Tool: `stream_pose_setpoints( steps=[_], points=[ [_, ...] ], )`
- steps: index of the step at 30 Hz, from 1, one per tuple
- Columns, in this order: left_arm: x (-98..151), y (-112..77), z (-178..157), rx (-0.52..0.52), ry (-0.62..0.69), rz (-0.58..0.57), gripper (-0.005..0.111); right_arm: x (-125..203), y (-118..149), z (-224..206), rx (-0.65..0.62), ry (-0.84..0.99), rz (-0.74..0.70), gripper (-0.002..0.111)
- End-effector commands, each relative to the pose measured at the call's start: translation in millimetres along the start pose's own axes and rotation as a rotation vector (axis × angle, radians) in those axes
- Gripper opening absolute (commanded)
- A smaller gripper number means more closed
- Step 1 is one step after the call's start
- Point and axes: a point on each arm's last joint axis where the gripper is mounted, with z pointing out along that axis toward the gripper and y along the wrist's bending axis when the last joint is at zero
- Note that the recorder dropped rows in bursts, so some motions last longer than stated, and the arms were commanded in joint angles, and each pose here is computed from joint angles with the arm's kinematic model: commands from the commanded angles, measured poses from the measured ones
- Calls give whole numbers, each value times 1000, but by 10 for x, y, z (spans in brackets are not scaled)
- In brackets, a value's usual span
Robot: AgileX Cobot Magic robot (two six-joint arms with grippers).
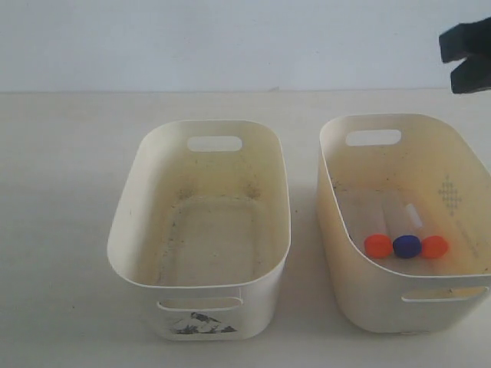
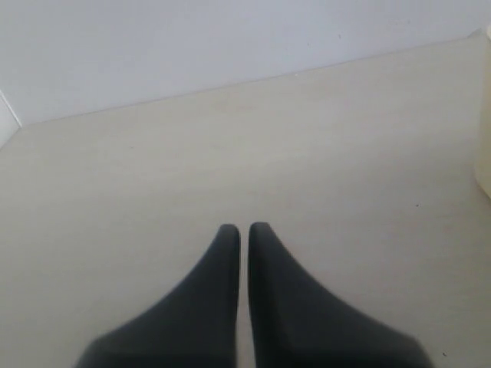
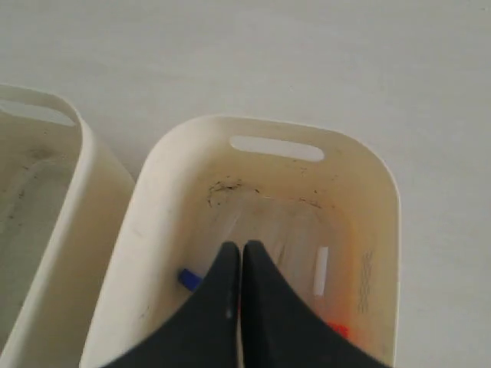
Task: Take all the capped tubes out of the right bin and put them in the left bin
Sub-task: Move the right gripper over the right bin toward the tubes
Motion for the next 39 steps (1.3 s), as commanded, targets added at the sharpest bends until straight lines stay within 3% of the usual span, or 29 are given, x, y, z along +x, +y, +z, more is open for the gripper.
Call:
stream_pose_setpoints(
  steps=[1, 9, 24, 31, 39],
  points=[
    [-15, 0, -3, 2, -7, -12, 4, -194, 28, 25, -5, 113, 31, 0],
    [-15, 0, -3, 2, -7, -12, 4, -369, 20, 112, -2, 120, 24, 0],
    [-15, 0, -3, 2, -7, -12, 4, -351, 62, 149, -47, 155, 122, 0],
    [-15, 0, -3, 2, -7, -12, 4, -197, -6, 493, -24, 402, 122, 0],
    [-15, 0, -3, 2, -7, -12, 4, -135, -75, 749, 21, 497, 167, 0]
  ],
)
